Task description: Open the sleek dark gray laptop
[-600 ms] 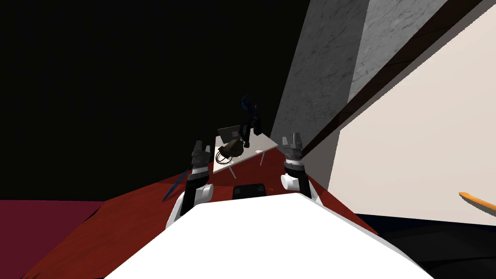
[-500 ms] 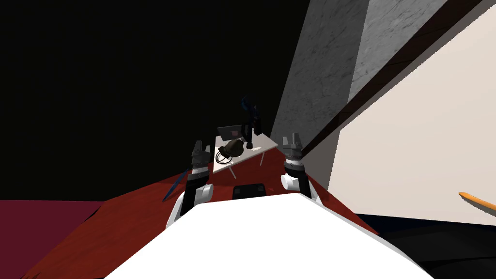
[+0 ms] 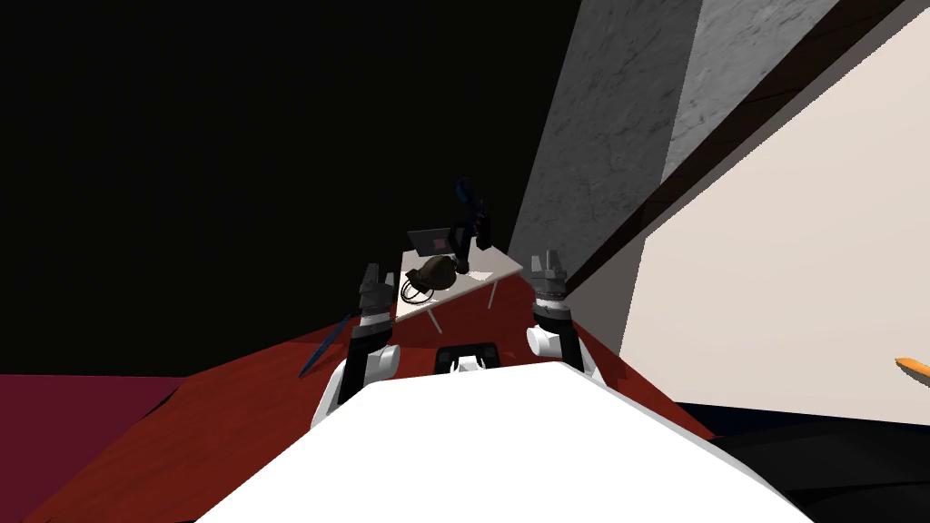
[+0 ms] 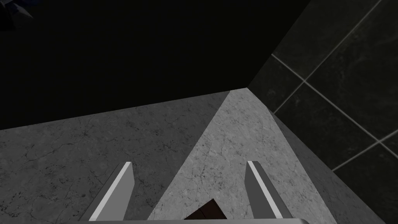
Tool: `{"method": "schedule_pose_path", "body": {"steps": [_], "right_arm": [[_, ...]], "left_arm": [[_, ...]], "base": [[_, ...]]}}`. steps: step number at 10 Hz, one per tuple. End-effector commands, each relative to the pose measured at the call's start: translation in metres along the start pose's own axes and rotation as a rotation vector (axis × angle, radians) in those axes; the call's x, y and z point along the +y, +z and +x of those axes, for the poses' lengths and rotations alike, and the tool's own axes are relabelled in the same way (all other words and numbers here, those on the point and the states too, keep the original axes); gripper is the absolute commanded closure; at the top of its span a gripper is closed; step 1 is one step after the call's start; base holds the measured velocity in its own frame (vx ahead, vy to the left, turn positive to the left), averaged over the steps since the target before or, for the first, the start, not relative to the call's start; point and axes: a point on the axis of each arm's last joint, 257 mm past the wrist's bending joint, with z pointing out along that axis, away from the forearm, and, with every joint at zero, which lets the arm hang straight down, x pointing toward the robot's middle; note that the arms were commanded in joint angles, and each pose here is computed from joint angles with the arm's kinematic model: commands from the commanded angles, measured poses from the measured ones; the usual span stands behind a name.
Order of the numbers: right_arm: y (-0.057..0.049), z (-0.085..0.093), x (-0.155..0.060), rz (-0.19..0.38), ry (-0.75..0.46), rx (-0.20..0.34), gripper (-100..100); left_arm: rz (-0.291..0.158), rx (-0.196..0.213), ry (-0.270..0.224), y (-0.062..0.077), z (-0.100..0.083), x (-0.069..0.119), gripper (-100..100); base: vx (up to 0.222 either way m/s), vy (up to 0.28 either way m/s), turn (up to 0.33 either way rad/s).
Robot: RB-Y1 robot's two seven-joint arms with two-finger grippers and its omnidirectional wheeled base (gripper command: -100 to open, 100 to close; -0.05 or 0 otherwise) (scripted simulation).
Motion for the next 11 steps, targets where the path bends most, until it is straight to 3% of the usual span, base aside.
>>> {"method": "schedule_pose_path", "body": {"steps": [1,3,4,8,11], "right_arm": [[0.000,0.000,0.000,0.000,0.000,0.000,0],[0.000,0.000,0.000,0.000,0.000,0.000,0],[0.000,0.000,0.000,0.000,0.000,0.000,0],[0.000,0.000,0.000,0.001,0.000,0.000,0],[0.000,0.000,0.000,0.001,0.000,0.000,0]], "left_arm": [[0.000,0.000,0.000,0.000,0.000,0.000,0],[0.000,0.000,0.000,0.000,0.000,0.000,0],[-0.008,0.025,0.014,0.002,0.001,0.003,-100],[-0.049,0.079,0.055,0.014,-0.002,0.019,-100],[-0.082,0.094,0.084,0.033,-0.013,0.030,-100]], "base": [[0.000,0.000,0.000],[0.000,0.000,0.000],[0.007,-0.001,-0.035],[0.002,-0.001,-0.098],[-0.002,0.000,-0.155]]}}
